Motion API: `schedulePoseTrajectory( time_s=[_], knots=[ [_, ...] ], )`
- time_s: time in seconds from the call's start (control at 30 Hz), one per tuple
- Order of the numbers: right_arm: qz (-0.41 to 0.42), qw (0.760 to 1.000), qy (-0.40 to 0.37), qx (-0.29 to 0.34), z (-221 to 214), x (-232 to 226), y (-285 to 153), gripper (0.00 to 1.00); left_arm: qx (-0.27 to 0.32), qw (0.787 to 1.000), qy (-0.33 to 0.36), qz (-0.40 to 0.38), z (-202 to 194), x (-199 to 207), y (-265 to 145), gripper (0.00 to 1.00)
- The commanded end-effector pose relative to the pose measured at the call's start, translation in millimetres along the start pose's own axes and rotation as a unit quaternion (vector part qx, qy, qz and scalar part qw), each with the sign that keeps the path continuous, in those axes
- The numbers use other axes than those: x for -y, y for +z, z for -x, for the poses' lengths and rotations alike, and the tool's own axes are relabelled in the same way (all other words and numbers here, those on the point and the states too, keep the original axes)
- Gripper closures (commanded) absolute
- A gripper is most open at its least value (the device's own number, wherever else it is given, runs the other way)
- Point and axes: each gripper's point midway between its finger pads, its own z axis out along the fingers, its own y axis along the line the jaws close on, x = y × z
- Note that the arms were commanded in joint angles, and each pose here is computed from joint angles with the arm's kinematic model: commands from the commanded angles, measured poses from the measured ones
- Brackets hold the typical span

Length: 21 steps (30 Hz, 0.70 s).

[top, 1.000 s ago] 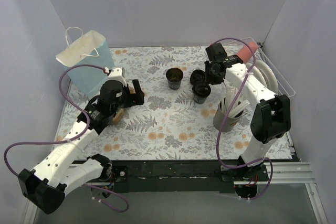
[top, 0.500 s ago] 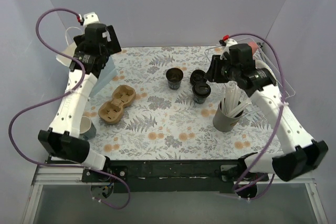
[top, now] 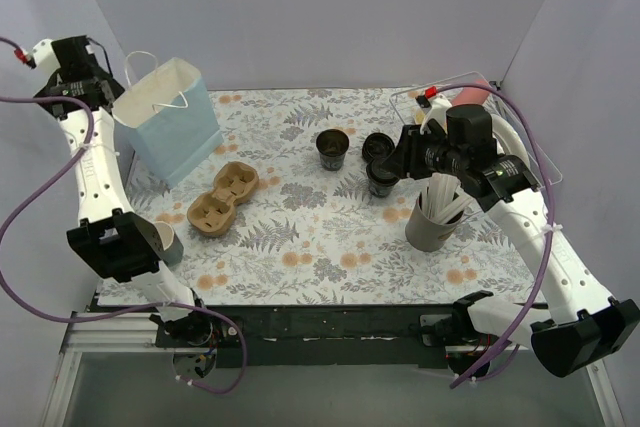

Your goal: Pack the takeout coffee

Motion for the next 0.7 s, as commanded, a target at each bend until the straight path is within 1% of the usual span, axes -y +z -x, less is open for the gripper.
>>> schedulePoseTrajectory(
  time_s=[0.0,0.07,0.2,0.3,0.4,0.47,0.5,0.53,0.67],
  knots=[
    [0.041,0.999,-0.022,0.024,13.0,-17.9,-5.6,0.56,-0.042,0.997,-0.028,-0.066,-22.5,8.0,-5.8,0.20],
    [0.044,0.998,-0.022,0.025,14.3,-19.9,-6.7,0.56,-0.051,0.995,-0.028,-0.087,-34.5,16.5,1.4,0.21],
    [0.045,0.998,-0.022,0.028,13.5,-21.0,-9.4,0.56,-0.046,0.992,-0.022,-0.116,-40.3,26.6,7.6,0.16],
    [0.043,0.998,-0.020,0.028,9.2,-19.3,-9.0,0.55,-0.048,0.991,-0.021,-0.121,-39.9,30.3,10.9,0.14],
    [0.042,0.999,-0.020,0.024,4.1,-17.2,-6.3,0.55,-0.066,0.993,-0.020,-0.092,-51.6,23.6,21.8,0.15],
    [0.040,0.999,-0.021,0.019,0.7,-15.0,-4.1,0.55,-0.075,0.996,-0.017,-0.056,-58.7,11.6,28.9,0.19],
    [0.040,0.999,-0.022,0.019,0.5,-14.7,-3.8,0.55,-0.074,0.996,-0.016,-0.052,-59.6,10.2,29.2,0.21],
    [0.041,0.999,-0.023,0.017,-0.5,-14.5,-3.6,0.55,-0.076,0.996,-0.015,-0.050,-63.4,8.8,29.7,0.22],
    [0.042,0.999,-0.027,0.020,0.1,-14.0,-2.3,0.55,-0.065,0.996,-0.017,-0.061,-58.3,10.7,25.9,0.37]
  ],
)
